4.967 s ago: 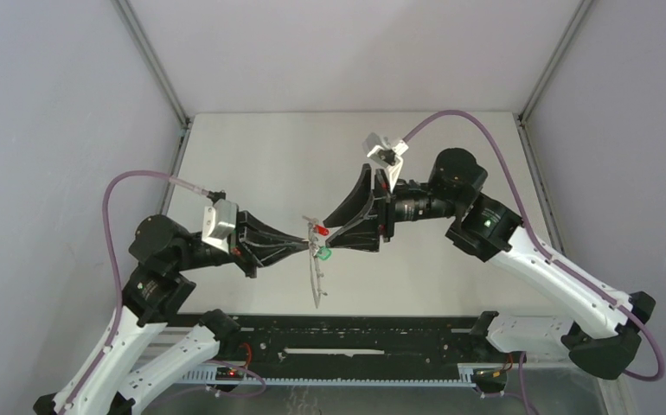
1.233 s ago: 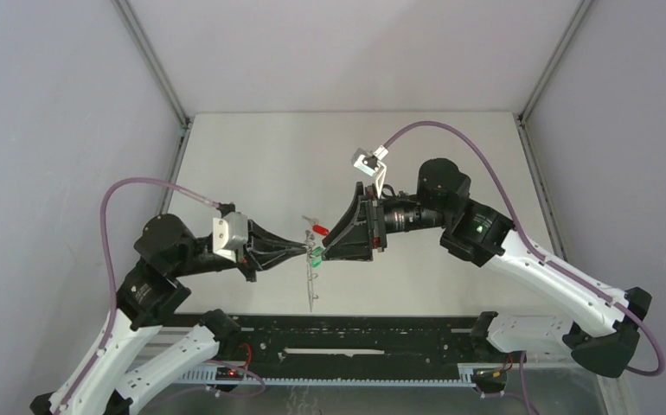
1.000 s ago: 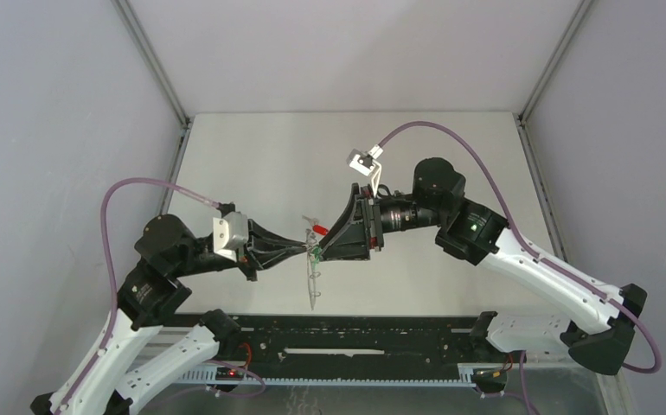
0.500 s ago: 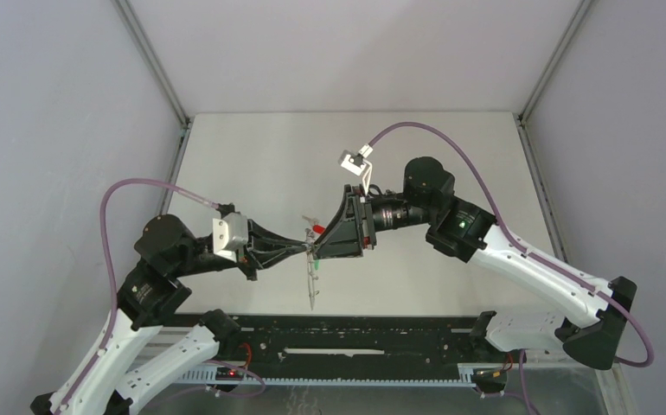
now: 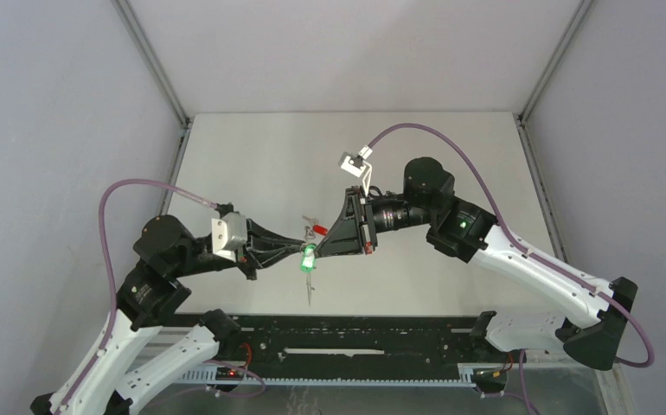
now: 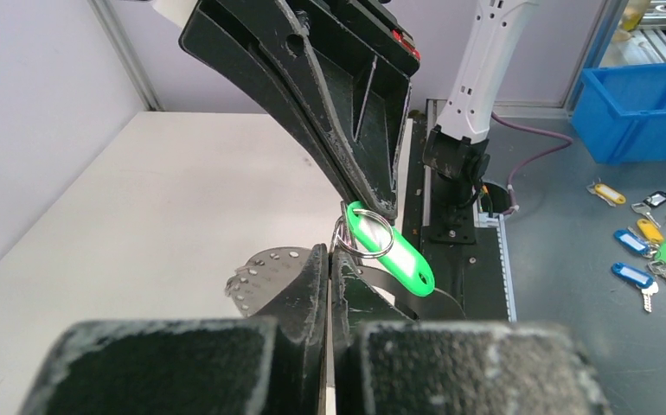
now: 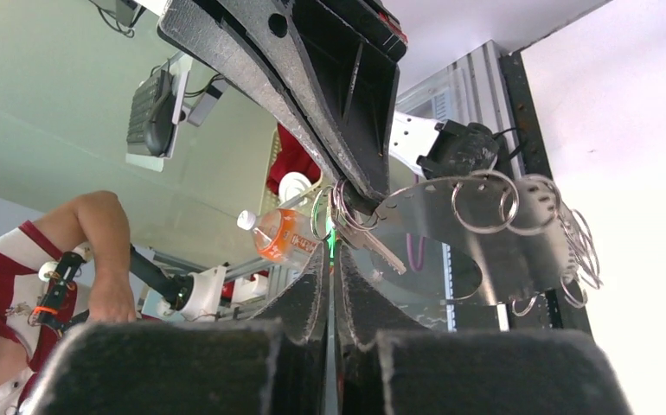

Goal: Put the keys on the keyring

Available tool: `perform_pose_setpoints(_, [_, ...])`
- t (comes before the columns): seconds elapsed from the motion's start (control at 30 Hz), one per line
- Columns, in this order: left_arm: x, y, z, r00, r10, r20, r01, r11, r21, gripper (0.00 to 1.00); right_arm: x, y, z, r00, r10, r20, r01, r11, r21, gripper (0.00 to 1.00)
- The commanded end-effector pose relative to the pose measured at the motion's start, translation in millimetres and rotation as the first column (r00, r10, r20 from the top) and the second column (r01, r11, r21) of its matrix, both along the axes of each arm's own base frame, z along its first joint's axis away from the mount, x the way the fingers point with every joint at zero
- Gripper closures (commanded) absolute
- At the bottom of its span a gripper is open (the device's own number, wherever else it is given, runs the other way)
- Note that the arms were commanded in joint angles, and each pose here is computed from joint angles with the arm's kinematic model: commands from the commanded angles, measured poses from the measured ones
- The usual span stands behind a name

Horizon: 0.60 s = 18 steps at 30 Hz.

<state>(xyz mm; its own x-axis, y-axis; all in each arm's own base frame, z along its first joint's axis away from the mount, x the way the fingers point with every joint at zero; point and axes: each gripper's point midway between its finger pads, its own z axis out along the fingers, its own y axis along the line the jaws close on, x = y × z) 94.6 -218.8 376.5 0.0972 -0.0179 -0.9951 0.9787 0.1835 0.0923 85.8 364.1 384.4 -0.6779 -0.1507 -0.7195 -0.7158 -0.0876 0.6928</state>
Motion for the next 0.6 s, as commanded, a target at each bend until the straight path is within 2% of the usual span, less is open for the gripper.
perform_pose_setpoints(0.0, [1.7,-1.3,13.3,0.999,0.003,0.047,-0.001,0.999,-0.038,1.0,-2.1,-5.3,4.5,1.0,-0.012,0.016,0.012,1.0,0.008,0.97])
perform_pose_setpoints(0.07, [1.7,-1.5,14.4,0.999,0.002,0.047,-0.001,0.999,-0.041,1.0,-2.0,-5.9,3.5,1.0,-0.013,0.014,0.013,1.0,0.007,1.0])
perform_pose_setpoints(0.57, [1.3,-2.0,19.3,0.999,0.001,0.044,0.001,0.998,-0.058,1.0,3.4,-19.6,-12.8,0.999,-0.044,-0.018,0.044,0.998,-0.037,1.0])
